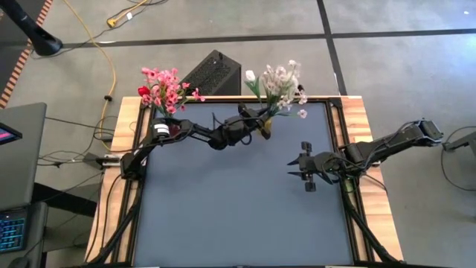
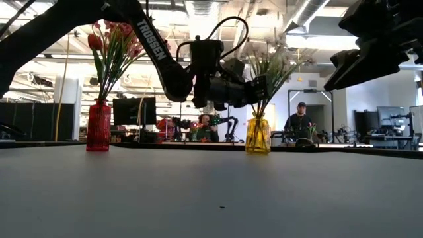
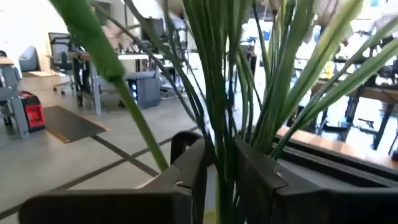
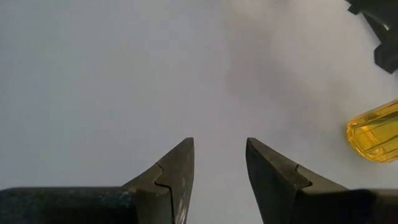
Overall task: Sort flowers into vase by color
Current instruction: Put the white flowers into the yellow vase
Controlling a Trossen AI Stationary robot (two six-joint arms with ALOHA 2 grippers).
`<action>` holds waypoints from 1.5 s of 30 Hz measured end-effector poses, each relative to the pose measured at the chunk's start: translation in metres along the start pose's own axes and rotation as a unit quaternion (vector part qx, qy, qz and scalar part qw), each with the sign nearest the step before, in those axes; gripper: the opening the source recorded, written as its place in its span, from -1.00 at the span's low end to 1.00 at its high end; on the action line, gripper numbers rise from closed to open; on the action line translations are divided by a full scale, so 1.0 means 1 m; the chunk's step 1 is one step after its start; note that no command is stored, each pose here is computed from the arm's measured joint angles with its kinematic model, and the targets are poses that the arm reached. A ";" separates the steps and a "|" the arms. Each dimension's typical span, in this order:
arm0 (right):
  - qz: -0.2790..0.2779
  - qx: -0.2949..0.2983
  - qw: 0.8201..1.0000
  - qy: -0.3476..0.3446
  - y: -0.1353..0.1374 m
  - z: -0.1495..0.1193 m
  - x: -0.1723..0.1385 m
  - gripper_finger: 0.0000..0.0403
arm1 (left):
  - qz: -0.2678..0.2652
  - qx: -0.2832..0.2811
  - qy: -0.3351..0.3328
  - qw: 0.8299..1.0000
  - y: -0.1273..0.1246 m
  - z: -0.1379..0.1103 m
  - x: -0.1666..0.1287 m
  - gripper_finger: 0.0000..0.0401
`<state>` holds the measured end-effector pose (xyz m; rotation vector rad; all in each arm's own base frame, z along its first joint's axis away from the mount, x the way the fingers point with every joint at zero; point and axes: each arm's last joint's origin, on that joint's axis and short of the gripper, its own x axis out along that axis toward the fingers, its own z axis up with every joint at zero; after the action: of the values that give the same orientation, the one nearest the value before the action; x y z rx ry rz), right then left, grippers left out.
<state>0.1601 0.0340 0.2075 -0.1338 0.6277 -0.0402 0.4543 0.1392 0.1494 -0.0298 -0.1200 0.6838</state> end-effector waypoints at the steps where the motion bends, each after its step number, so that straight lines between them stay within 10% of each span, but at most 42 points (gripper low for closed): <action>1: 0.000 0.000 1.000 0.000 0.000 0.000 0.000 -0.16 | -0.003 0.002 0.004 1.000 0.000 -0.001 0.000 -0.67; 45: 0.000 -0.003 1.000 -0.002 0.000 0.000 0.000 -0.16 | 0.015 0.034 0.077 0.996 -0.001 0.014 -0.003 -0.38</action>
<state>0.1603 0.0341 0.2078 -0.1405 0.6243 -0.0376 0.4508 0.1364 0.1634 -0.0180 0.0515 0.7122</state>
